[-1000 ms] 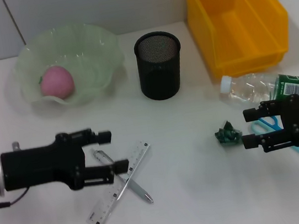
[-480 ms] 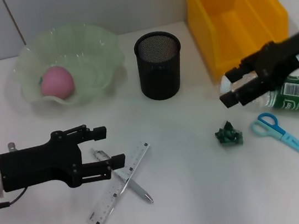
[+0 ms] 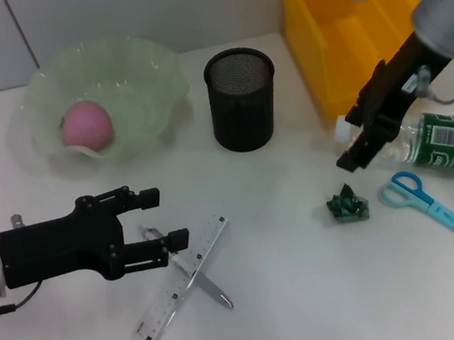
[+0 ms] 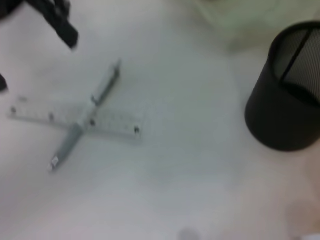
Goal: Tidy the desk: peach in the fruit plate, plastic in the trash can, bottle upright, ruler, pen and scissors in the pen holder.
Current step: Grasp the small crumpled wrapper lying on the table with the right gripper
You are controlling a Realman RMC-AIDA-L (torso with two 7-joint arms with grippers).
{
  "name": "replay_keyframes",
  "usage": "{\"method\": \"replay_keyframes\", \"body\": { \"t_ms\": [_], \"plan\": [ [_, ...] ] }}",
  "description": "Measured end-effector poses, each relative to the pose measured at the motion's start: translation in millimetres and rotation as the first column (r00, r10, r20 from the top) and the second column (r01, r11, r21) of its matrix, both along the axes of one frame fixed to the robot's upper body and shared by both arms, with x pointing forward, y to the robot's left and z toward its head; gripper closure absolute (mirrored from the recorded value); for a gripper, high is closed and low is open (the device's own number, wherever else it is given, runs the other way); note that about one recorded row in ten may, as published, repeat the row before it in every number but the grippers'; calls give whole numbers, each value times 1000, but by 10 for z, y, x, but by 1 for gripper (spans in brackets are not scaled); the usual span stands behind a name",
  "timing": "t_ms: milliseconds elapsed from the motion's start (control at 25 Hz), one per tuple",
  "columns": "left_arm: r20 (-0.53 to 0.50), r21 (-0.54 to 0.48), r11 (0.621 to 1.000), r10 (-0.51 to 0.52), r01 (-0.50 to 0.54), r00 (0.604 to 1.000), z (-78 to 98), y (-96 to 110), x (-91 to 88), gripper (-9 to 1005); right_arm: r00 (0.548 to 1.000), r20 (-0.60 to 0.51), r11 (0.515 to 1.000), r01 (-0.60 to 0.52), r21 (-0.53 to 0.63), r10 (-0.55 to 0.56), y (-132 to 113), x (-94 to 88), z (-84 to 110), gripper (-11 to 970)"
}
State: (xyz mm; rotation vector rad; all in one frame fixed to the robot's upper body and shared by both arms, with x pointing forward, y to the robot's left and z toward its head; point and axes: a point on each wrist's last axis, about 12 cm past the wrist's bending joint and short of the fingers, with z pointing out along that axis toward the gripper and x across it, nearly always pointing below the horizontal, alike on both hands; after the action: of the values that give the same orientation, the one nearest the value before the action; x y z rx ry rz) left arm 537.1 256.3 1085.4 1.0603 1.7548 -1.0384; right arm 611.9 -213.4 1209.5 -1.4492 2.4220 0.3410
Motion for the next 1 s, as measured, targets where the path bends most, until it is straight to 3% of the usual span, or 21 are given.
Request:
{"method": "replay_keyframes", "body": {
  "t_ms": [280,1000],
  "plan": [
    [-2,1,1000,11,-11,1000,-10,-4,7,168,996,-49,994,-81,-73,77,218,-23,-337,177],
    [-4,-2,1000,30,-30,1000,-25,-1,16,168,995,-56,989,-88,-117,82,261,2,-718,178]
  ]
}}
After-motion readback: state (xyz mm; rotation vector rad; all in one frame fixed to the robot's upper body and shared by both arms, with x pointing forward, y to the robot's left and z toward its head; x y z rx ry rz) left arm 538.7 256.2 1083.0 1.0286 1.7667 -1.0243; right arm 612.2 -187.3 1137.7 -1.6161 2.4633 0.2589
